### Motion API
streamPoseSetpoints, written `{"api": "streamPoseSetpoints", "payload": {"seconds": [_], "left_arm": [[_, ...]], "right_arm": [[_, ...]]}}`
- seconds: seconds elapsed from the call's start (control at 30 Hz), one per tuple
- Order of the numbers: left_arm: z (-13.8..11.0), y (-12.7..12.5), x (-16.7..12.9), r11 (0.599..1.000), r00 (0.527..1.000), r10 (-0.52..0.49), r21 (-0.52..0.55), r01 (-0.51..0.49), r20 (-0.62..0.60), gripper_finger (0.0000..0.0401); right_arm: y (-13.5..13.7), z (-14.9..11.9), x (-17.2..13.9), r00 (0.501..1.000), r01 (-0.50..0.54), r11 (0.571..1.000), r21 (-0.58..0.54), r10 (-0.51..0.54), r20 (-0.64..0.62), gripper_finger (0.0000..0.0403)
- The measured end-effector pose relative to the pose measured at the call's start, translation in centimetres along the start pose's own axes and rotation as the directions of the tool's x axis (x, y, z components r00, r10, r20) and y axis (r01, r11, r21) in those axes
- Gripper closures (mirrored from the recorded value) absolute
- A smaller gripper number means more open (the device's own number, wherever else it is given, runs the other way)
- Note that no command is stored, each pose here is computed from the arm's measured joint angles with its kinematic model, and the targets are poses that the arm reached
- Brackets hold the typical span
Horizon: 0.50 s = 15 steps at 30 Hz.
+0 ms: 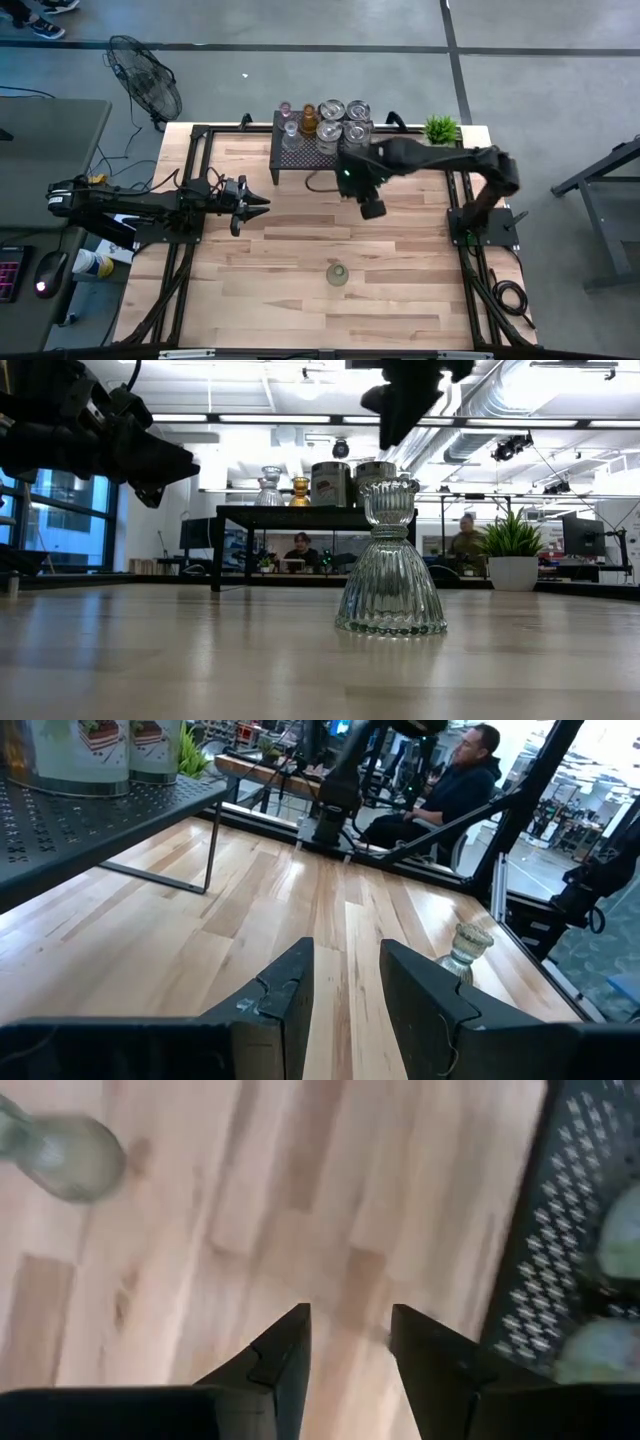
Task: Pick & Place candle stick holders
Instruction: Put the green glass candlestick on the shelf aligned with the other candlesticks
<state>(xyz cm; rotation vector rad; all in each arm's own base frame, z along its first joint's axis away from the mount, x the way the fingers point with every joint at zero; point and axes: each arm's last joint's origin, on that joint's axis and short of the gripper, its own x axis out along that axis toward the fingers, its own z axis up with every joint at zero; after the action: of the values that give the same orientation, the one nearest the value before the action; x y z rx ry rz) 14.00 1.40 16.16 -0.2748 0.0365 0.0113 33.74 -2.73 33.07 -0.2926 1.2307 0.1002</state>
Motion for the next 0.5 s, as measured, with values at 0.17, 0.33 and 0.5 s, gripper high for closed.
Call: {"api": "streamPoseSetpoints", "payload": {"seconds": [0.17,0.33,0.5], "left_arm": [[0.0,0.0,0.0,1.000,1.000,0.000,0.000,0.000,0.001,0.0286],[0.0,0.0,0.0,1.000,1.000,0.001,-0.004,-0.001,0.003,0.0286],[0.0,0.0,0.0,1.000,1.000,0.003,-0.022,-0.003,0.004,0.0286]], "right_arm": [[3.3,-2.2,0.7,0.991,-0.001,1.000,0.027,-0.002,0.131,0.0270],[6.2,-4.9,2.0,0.972,-0.022,0.996,0.088,0.001,0.236,0.0270],[8.8,-8.0,4.1,0.949,-0.062,0.991,0.115,0.024,0.314,0.0270]]}}
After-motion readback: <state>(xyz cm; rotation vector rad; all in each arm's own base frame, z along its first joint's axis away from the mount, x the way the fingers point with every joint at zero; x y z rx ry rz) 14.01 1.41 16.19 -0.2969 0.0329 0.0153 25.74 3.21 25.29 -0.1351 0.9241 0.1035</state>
